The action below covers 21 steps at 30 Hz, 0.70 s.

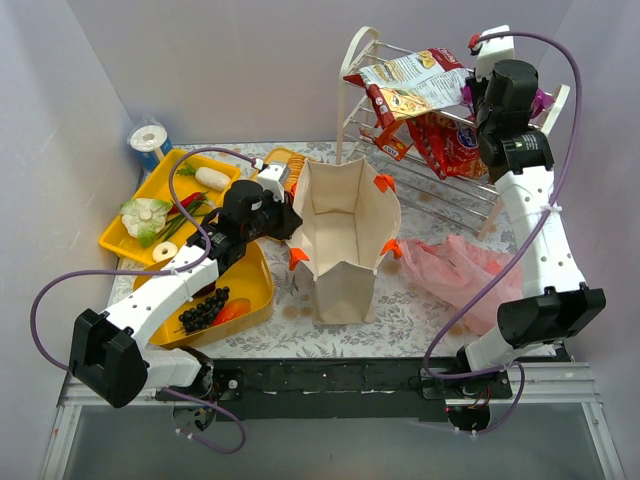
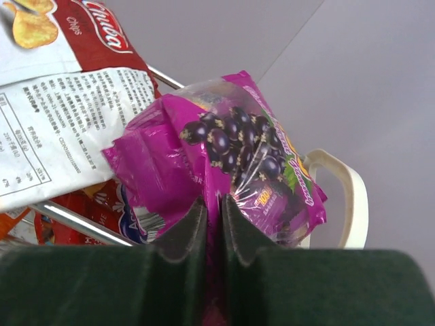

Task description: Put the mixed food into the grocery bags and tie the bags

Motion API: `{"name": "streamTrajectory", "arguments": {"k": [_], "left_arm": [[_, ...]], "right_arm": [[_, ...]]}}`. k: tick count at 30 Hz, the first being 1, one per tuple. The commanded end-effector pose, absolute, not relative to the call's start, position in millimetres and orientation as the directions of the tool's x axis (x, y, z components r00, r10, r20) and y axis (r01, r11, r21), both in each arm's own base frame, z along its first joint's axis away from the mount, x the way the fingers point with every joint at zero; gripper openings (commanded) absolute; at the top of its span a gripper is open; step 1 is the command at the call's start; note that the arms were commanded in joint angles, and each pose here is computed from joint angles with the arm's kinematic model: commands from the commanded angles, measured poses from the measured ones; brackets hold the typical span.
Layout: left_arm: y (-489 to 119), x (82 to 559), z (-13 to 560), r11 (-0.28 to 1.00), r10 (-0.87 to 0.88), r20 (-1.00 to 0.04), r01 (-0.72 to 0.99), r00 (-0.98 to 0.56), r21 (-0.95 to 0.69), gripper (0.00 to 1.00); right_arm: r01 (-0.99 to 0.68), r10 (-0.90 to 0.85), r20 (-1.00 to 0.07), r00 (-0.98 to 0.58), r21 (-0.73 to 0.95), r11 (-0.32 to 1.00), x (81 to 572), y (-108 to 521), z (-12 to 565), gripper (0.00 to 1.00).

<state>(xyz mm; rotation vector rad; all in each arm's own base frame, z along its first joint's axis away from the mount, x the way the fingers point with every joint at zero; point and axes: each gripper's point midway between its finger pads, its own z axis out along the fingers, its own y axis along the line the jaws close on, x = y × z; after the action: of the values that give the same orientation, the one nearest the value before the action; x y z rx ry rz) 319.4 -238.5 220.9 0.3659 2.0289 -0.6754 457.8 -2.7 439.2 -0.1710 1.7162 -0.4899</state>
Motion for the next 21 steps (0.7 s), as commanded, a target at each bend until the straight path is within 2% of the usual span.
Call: {"name": "streamTrajectory", "arguments": {"k": [1, 2, 6, 8, 9, 11, 12, 17, 21], "left_arm": [[-238, 317, 249, 0.786, -0.053, -0.892, 0.533, -0.449, -0.315, 0.00], [-238, 316, 249, 0.783, -0.054, -0.890, 0.534, -0.452, -0.319, 0.00], [-244, 311, 252, 0.754, -0.062, -0.885, 0.559, -0.462, -0.345, 0.00], [-245, 311, 251, 0.754, -0.062, -0.883, 0.558, -0.466, -0.347, 0.00], [-245, 312, 251, 0.754, -0.063, -0.883, 0.558, -0.464, -0.347, 0.00], [-244, 311, 253, 0.753, -0.065, -0.885, 0.559, -0.461, -0.346, 0.00], [-244, 311, 254, 0.754, -0.067, -0.885, 0.558, -0.460, -0.347, 0.00], [-242, 312, 253, 0.764, -0.068, -0.890, 0.550, -0.452, -0.337, 0.00], [-241, 313, 254, 0.767, -0.069, -0.892, 0.548, -0.447, -0.334, 0.00]], "right_arm": [[0.184, -0.342, -0.926, -0.161, -0.369, 0.911, 448, -8, 472, 0.05], [0.174, -0.332, -0.933, -0.139, -0.354, 0.919, 445, -5, 479, 0.01], [0.040, -0.263, -0.961, 0.079, -0.261, 0.965, 417, 25, 532, 0.01], [-0.028, -0.213, -0.967, 0.142, -0.219, 0.975, 406, 39, 540, 0.01], [-0.102, -0.188, -0.954, 0.232, -0.216, 0.971, 387, 52, 562, 0.01], [-0.176, -0.138, -0.952, 0.272, -0.190, 0.966, 377, 66, 563, 0.01], [-0.251, -0.109, -0.933, 0.344, -0.204, 0.946, 359, 80, 579, 0.01], [-0.466, 0.014, -0.904, 0.428, -0.208, 0.860, 317, 118, 598, 0.01], [-0.676, 0.144, -0.876, 0.460, -0.240, 0.697, 270, 156, 601, 0.01]]}}
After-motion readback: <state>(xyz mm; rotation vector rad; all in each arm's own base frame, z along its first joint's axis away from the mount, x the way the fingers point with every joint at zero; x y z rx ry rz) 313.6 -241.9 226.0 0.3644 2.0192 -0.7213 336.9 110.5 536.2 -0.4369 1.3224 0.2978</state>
